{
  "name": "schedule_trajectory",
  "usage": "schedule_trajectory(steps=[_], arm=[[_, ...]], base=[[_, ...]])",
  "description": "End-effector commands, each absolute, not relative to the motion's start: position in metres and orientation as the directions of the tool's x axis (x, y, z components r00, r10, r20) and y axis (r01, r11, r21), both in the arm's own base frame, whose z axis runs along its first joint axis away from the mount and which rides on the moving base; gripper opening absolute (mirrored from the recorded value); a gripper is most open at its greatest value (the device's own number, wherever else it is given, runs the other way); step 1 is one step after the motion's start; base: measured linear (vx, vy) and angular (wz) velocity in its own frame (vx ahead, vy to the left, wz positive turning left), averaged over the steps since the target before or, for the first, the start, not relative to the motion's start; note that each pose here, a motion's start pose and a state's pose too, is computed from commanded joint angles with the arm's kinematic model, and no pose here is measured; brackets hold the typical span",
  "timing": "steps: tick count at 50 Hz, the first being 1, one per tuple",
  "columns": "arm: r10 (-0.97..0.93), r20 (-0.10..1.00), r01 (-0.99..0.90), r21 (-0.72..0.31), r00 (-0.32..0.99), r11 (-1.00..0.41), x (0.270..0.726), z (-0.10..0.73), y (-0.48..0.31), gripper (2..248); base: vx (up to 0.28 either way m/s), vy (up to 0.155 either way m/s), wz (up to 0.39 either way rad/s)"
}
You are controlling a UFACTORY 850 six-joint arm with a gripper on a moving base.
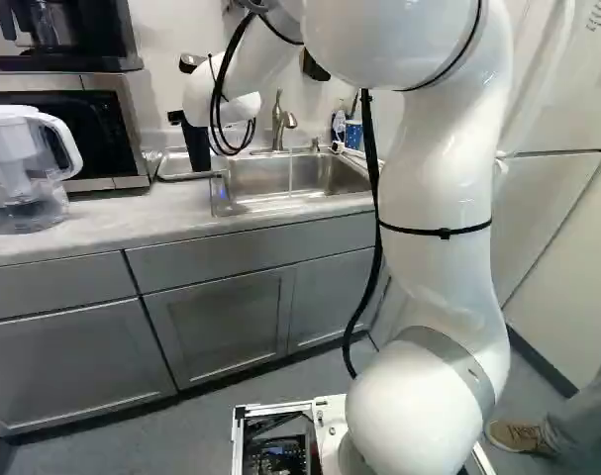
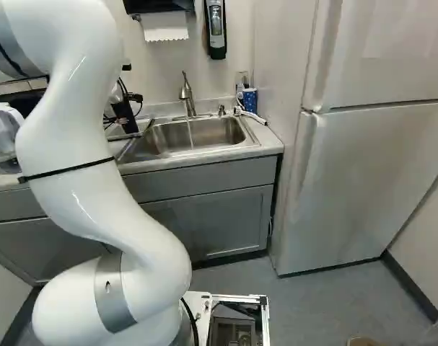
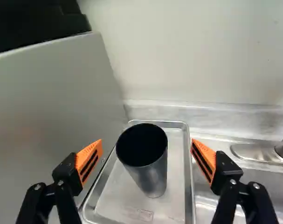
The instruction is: Rinse the cup and place it in the tray
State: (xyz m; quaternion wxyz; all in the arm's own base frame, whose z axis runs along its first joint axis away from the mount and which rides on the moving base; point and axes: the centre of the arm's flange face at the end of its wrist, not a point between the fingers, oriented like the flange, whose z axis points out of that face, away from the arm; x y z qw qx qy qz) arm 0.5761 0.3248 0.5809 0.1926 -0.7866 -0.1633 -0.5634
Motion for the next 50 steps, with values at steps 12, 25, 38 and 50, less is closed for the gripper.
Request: schedule_trajectory(steps=[12, 25, 38, 50], arm=[[0.029, 0.956, 0.476, -0.119, 0.293, -0.871, 0.575, 0.595, 0.324, 247], [0.016, 0.962, 0.472, -0.119, 0.273, -0.873, 0.573, 0.610, 0.317, 247], [0.000, 0.967, 0.455, -0.120, 0.255, -0.883, 0.570, 0.626, 0.299, 247], [0.009, 0.969, 0.441, -0.104, 0.248, -0.892, 0.566, 0.639, 0.280, 247]], base=[[0.000, 0.000, 0.000], [0.000, 0.000, 0.000], [0.000, 0.000, 0.000], [0.000, 0.000, 0.000]])
